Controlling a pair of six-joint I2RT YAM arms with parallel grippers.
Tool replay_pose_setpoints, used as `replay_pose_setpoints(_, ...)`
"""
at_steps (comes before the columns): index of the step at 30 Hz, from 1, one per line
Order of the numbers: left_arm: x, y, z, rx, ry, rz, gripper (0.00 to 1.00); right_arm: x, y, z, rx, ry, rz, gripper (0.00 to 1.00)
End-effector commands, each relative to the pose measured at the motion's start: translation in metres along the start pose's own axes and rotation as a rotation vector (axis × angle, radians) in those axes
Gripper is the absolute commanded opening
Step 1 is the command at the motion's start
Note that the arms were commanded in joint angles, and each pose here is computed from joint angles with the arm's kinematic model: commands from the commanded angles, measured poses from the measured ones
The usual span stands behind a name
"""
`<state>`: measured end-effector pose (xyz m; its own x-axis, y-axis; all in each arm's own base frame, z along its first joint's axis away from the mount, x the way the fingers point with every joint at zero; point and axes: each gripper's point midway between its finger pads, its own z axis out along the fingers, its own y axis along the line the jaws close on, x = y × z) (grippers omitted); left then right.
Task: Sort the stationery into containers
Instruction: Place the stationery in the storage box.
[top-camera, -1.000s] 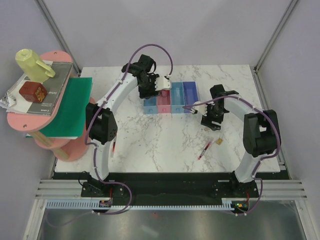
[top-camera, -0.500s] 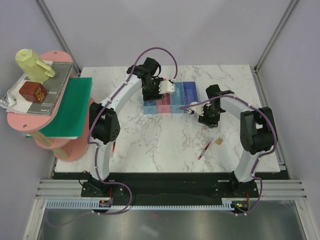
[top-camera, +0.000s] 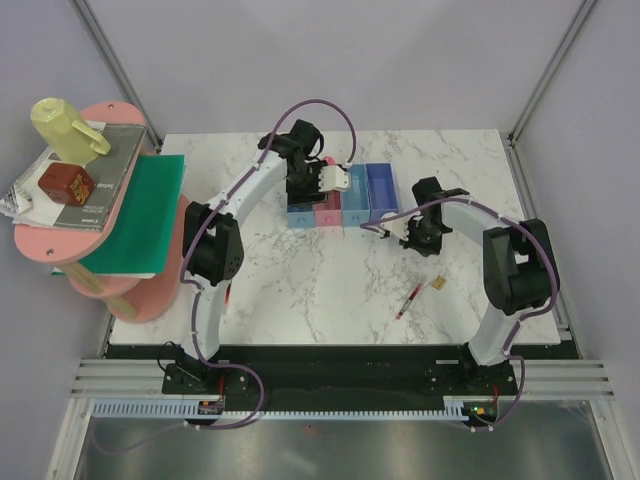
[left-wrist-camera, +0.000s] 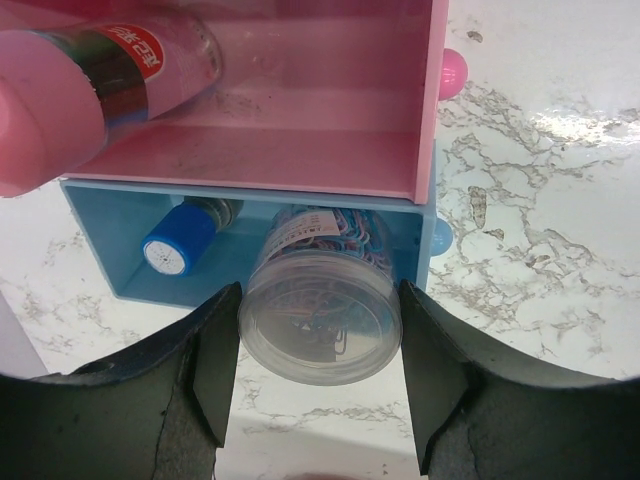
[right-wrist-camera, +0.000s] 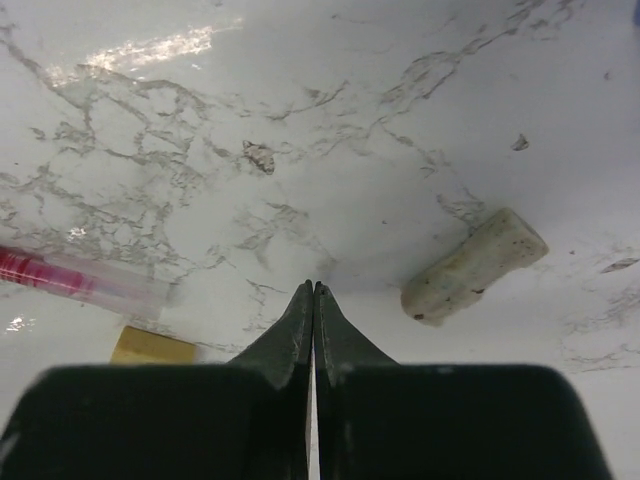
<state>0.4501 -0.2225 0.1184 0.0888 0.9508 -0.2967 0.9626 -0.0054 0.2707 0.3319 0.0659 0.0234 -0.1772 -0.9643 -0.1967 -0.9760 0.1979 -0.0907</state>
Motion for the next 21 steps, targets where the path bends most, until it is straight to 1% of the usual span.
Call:
replay_pose_setpoints(1,0.001,0.005,0.001,-0.014,0.010,-0.011,0.06,-0.004,0.001,-0.015,0.030,-0.020,-0.012,0.00)
replay_pose_setpoints(5,0.006,-0.001,0.009,0.006,0.025,-0.015,0.09,-0.009,0.001,-0.025,0.047,-0.043,-0.010,0.00)
replay_pose_setpoints(12,0.009,0.000,0.015,-0.002,0.033,-0.020,0.14,-0.011,-0.002,-0.039,0.081,-0.051,-0.013,0.00)
replay_pose_setpoints(15,0.012,0.000,0.020,0.003,0.044,-0.023,0.27,-0.014,-0.007,-0.048,0.105,-0.064,-0.009,0.00)
replay_pose_setpoints(16,0.013,0.000,0.022,0.003,0.047,-0.025,0.37,-0.015,-0.008,-0.050,0.111,-0.066,-0.010,0.00)
replay_pose_setpoints(18,0.015,-0.002,0.024,0.008,0.055,-0.032,0.46,-0.017,-0.011,-0.057,0.127,-0.073,-0.008,0.00)
replay_pose_setpoints(19,0.016,-0.003,0.027,0.014,0.058,-0.033,0.53,-0.018,-0.012,-0.061,0.136,-0.077,-0.010,0.00)
replay_pose_setpoints(20,0.016,-0.004,0.028,0.018,0.058,-0.033,0.57,-0.020,-0.015,-0.063,0.146,-0.080,-0.008,0.00)
replay_pose_setpoints(21,0.016,-0.005,0.028,0.018,0.058,-0.033,0.62,-0.020,-0.014,-0.064,0.147,-0.081,-0.007,0.00)
